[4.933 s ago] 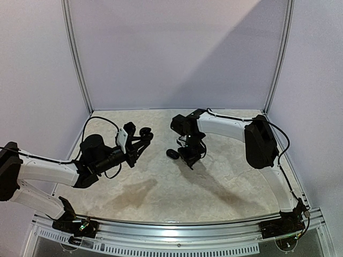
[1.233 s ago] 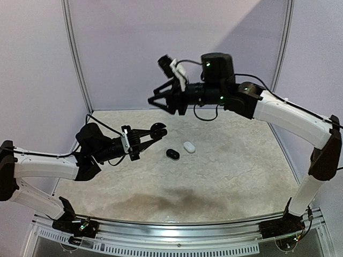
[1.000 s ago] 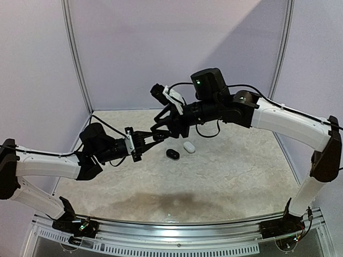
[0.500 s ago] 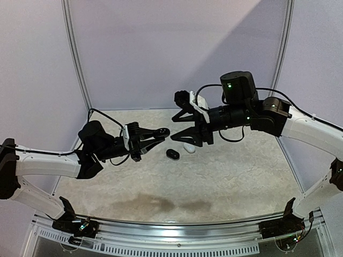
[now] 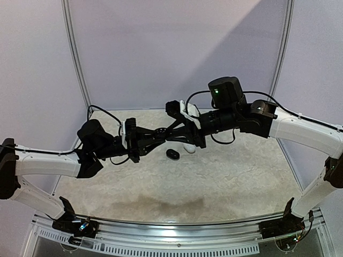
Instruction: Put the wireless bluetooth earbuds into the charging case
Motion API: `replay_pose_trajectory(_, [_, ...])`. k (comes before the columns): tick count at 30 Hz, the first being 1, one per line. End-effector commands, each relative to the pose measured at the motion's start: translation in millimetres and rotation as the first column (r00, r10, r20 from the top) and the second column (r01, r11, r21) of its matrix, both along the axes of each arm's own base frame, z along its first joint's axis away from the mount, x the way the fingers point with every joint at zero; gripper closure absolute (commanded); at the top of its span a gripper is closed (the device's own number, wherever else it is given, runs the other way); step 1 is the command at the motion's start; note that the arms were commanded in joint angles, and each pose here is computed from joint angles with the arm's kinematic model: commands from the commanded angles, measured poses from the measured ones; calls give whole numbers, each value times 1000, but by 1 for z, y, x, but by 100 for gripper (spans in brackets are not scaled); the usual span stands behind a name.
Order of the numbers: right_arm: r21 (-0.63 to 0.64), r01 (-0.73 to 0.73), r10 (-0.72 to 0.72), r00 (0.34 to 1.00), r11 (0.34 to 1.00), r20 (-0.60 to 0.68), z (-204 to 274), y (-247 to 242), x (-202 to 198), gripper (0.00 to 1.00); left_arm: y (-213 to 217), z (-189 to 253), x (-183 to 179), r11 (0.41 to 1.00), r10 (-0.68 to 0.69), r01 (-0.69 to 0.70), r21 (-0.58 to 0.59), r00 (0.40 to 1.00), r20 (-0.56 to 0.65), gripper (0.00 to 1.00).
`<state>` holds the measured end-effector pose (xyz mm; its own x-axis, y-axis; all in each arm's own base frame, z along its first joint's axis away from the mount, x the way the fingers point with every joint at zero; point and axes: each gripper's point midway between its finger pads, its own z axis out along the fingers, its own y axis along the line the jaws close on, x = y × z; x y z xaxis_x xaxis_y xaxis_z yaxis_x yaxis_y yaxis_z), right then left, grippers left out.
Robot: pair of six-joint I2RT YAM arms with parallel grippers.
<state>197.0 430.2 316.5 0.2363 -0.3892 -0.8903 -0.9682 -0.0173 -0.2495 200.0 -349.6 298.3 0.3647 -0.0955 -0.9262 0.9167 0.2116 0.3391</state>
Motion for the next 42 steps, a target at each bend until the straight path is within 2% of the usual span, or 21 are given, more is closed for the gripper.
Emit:
replay_pose_trajectory(1, [34,-33,33,999,999,-4,14,4,-3,92,-3,10,1,1000,-12,13,-22,1000,7,100])
replay_pose_trajectory(3, [21,-36,36,999,999,-12,14,5,-3,100,-3,10,2,1000,-8,8,-22,1000,1,100])
replay_pose_trajectory(5, [7,-16,17,1000,1000,-20,12,4,1,100,-2,8,8,999,30,-30,-25,999,-22,100])
replay_pose_trajectory(6, [3,8,-8,1000,1000,-28,12,2,7,100,0,7,13,998,62,-63,-29,997,-37,79])
replay_pose_trajectory(7, [3,38,-38,998,999,-45,13,-2,14,100,2,6,20,994,101,-102,-32,993,-56,46])
replay_pose_trajectory(8, [6,75,-75,995,997,-68,13,-7,26,100,4,5,24,991,127,-130,-33,990,-67,9])
replay_pose_trajectory(9, [9,131,-129,984,991,-126,13,-14,38,100,4,3,24,990,137,-138,-23,989,-58,2])
replay_pose_trajectory(11, [-15,249,-246,944,968,-222,6,-32,67,100,5,0,25,988,154,-154,-1,988,-18,1])
replay_pose_trajectory(13, [-76,364,-368,868,928,-333,-12,-51,95,100,9,1,29,981,195,-195,-3,981,-2,1])
replay_pose_trajectory(15, [-167,418,-445,767,893,-462,-35,-69,113,100,12,1,35,971,237,-237,-5,971,11,1])
replay_pose_trajectory(16, [-254,436,-500,668,863,-551,-59,-75,121,100,13,1,37,968,252,-252,-5,968,12,1])
replay_pose_trajectory(19, [-510,350,-618,398,786,-678,-128,-87,120,100,13,0,36,967,253,-253,-3,967,10,1])
replay_pose_trajectory(21, [-597,249,-647,287,762,-706,-165,-86,110,100,12,0,35,970,245,-245,-3,970,2,1])
replay_pose_trajectory(23, [-640,184,-666,205,746,-717,-197,-84,104,100,12,-2,34,970,243,-243,1,970,-4,1])
replay_pose_trajectory(26, [-669,159,-687,140,726,-713,-225,-83,103,100,12,-3,34,970,244,-244,1,970,-12,1])
replay_pose_trajectory(29, [-658,155,-675,111,737,-730,-240,-78,109,100,13,-3,34,969,248,-248,2,969,-16,1])
replay_pose_trajectory(34, [-681,145,-692,43,718,-720,-268,-83,115,100,14,-5,35,967,255,-255,7,967,-20,1])
replay_pose_trajectory(37, [-703,128,-710,20,700,-704,-282,-88,115,91,15,-4,35,966,258,-258,6,966,-23,1])
replay_pose_trajectory(42, [-730,144,-740,22,668,-672,-291,-96,122,75,16,-5,38,962,274,-274,2,961,-36,1])
